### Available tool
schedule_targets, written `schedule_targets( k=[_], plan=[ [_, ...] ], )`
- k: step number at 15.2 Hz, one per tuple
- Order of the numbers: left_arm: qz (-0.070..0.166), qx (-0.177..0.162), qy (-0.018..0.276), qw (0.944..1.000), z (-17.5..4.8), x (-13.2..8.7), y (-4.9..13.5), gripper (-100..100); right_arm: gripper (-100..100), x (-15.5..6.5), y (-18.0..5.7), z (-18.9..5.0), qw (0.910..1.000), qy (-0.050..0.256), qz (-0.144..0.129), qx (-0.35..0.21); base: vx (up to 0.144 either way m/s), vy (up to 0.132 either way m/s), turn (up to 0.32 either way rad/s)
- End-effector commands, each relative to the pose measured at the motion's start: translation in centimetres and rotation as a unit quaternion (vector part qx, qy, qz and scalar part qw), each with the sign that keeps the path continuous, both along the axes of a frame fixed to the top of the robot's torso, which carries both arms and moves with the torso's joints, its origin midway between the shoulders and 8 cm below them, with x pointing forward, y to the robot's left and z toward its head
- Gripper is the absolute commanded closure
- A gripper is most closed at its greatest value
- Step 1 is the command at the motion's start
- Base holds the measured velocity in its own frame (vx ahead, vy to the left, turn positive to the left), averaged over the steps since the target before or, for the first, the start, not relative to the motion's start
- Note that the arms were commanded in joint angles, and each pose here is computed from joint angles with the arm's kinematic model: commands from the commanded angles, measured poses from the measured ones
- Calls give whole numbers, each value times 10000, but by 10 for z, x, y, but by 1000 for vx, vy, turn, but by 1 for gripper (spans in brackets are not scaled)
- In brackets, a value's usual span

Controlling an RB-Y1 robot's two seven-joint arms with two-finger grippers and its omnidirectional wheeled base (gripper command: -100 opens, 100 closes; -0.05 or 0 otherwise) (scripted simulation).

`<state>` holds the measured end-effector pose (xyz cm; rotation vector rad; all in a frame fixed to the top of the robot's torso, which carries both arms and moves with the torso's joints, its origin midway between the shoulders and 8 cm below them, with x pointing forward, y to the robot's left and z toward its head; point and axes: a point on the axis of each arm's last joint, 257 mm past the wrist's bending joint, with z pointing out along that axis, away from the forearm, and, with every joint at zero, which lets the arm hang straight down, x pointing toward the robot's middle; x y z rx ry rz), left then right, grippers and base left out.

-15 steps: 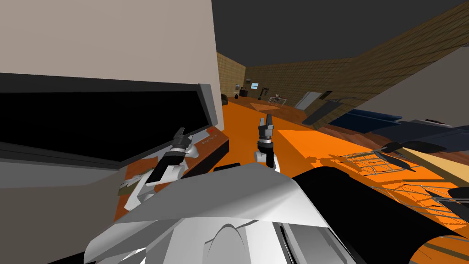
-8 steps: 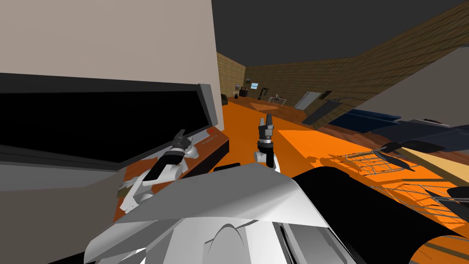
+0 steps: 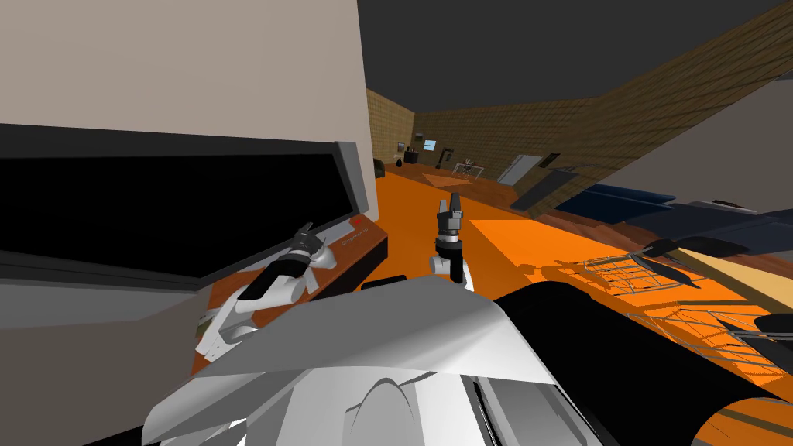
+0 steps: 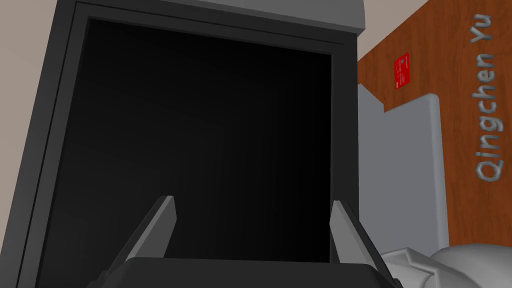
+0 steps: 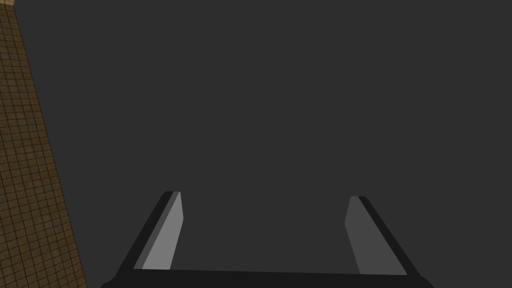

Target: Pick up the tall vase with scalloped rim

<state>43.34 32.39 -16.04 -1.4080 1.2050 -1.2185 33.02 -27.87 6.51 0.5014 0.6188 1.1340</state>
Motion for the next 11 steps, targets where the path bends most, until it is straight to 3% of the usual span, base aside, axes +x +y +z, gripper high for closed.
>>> schedule_targets(
  k=[1, 11],
  plan=[
    [57, -61, 219, 9997, -10, -2, 4, -100, 0, 0, 0, 0, 10000, 0, 0, 0, 13, 11, -5],
    [329, -548, 1025, 9927, -46, -8, 21, -100, 0, 0, 0, 0, 10000, 0, 0, 0, 14, 11, -7]
  ],
)
